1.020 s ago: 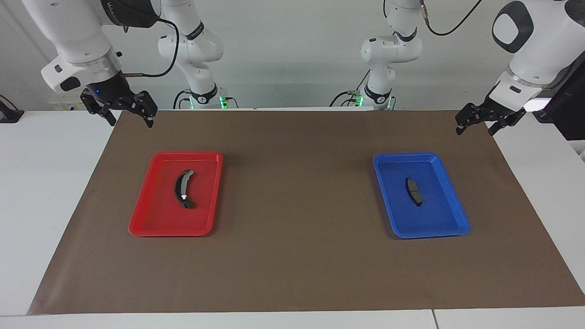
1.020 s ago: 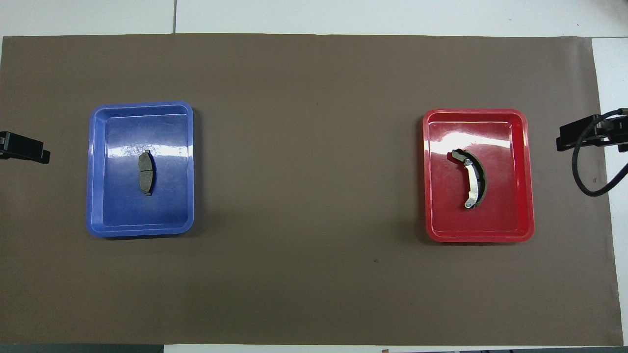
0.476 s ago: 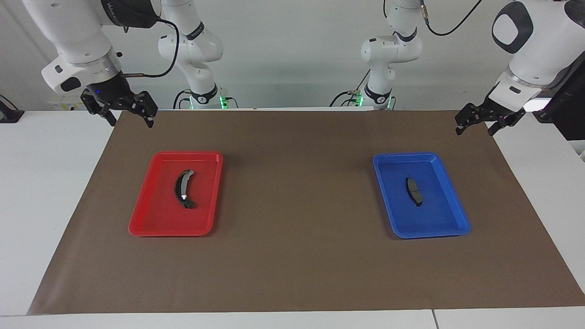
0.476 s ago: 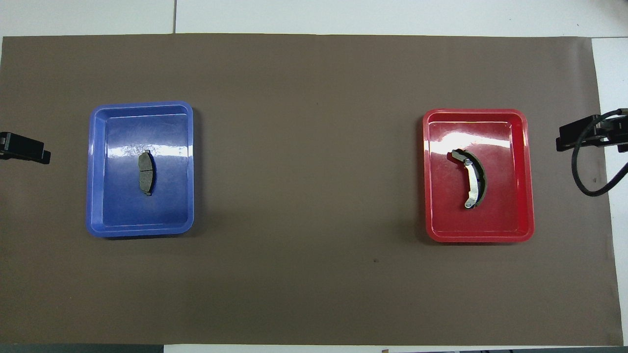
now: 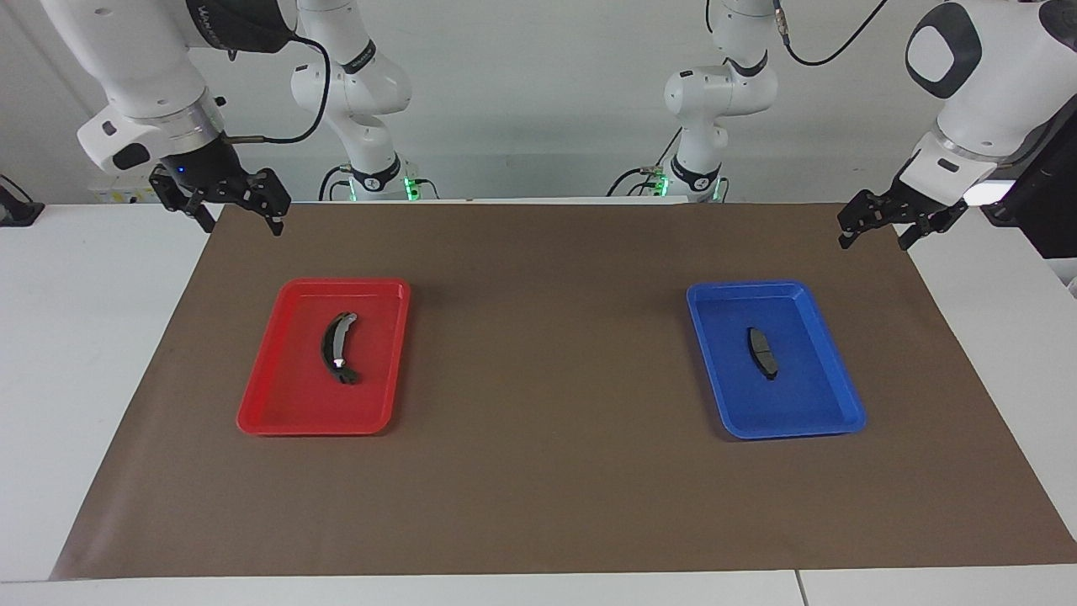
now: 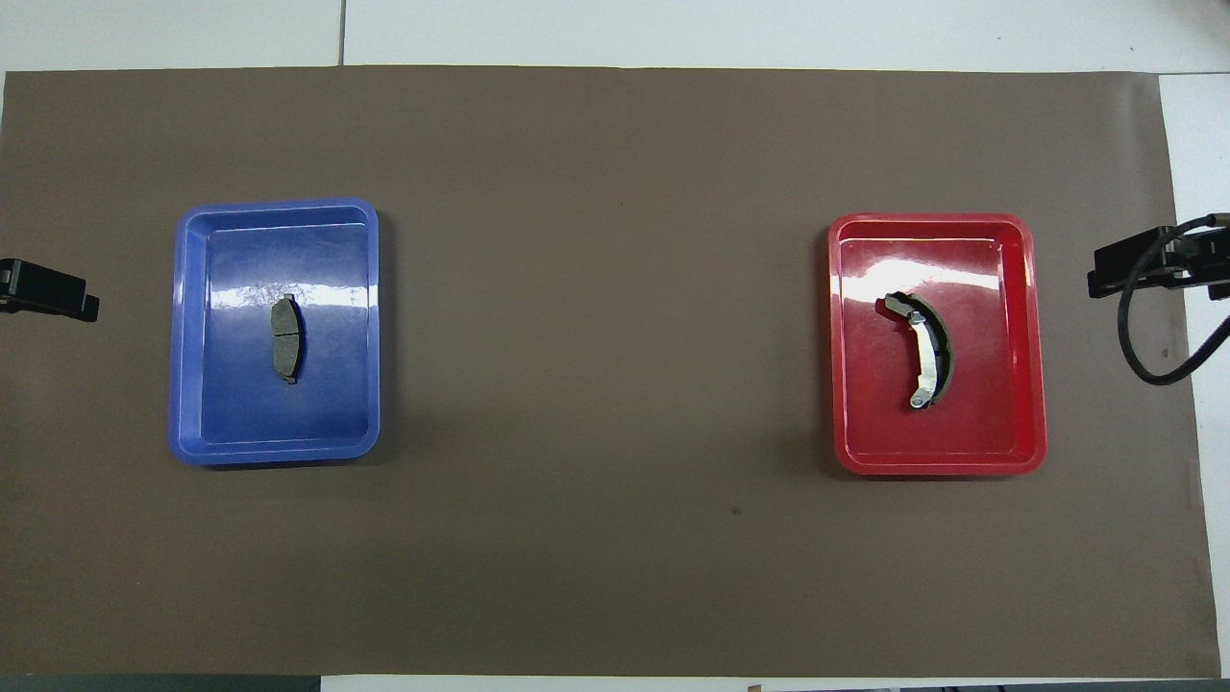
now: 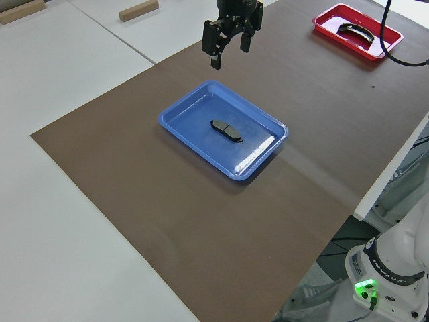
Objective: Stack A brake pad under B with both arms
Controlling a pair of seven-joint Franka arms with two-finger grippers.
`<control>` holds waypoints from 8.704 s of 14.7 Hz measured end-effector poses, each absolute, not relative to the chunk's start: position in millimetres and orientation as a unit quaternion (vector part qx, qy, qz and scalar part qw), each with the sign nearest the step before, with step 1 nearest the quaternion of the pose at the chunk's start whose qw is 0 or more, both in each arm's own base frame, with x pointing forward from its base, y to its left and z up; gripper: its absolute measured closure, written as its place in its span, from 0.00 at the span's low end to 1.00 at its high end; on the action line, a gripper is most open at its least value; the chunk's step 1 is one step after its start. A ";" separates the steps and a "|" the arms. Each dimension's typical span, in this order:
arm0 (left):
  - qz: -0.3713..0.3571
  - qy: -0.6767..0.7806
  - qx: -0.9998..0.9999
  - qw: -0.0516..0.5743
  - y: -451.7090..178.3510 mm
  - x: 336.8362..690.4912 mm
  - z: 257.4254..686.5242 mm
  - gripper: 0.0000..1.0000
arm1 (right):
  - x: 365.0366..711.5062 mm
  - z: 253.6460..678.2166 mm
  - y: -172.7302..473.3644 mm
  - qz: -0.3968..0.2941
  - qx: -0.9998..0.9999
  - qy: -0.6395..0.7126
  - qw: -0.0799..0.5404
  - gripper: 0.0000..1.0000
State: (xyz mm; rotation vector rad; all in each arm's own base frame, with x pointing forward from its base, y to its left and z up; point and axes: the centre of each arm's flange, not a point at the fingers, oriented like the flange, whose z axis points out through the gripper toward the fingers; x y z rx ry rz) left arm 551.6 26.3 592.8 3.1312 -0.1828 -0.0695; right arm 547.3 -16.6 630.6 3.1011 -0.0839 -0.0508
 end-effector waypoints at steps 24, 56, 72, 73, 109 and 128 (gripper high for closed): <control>0.017 -0.076 0.997 -0.002 7.2 562.9 568.7 0.00 | 547.3 630.4 -16.6 -0.017 0.999 -0.027 0.019 0.00; 0.057 -0.028 0.998 0.015 -245.7 553.3 387.3 0.63 | 546.4 596.1 -20.4 0.009 0.999 -0.028 0.019 0.00; 0.056 -0.030 0.998 0.006 -409.4 523.5 323.8 0.02 | 542.2 329.3 4.7 0.041 0.998 0.055 -0.010 0.00; 0.064 -0.023 0.998 0.009 -397.7 531.9 336.6 0.01 | 539.5 323.7 3.2 0.038 0.998 0.057 -0.009 0.00; -0.018 -0.033 0.999 -0.019 23.6 536.0 598.5 0.01 | 561.7 363.1 302.5 0.014 1.000 -0.007 -0.022 0.57; -0.021 -0.034 0.999 -0.018 22.3 535.7 597.3 0.00 | 550.8 302.4 416.6 0.031 0.999 0.001 -0.027 0.57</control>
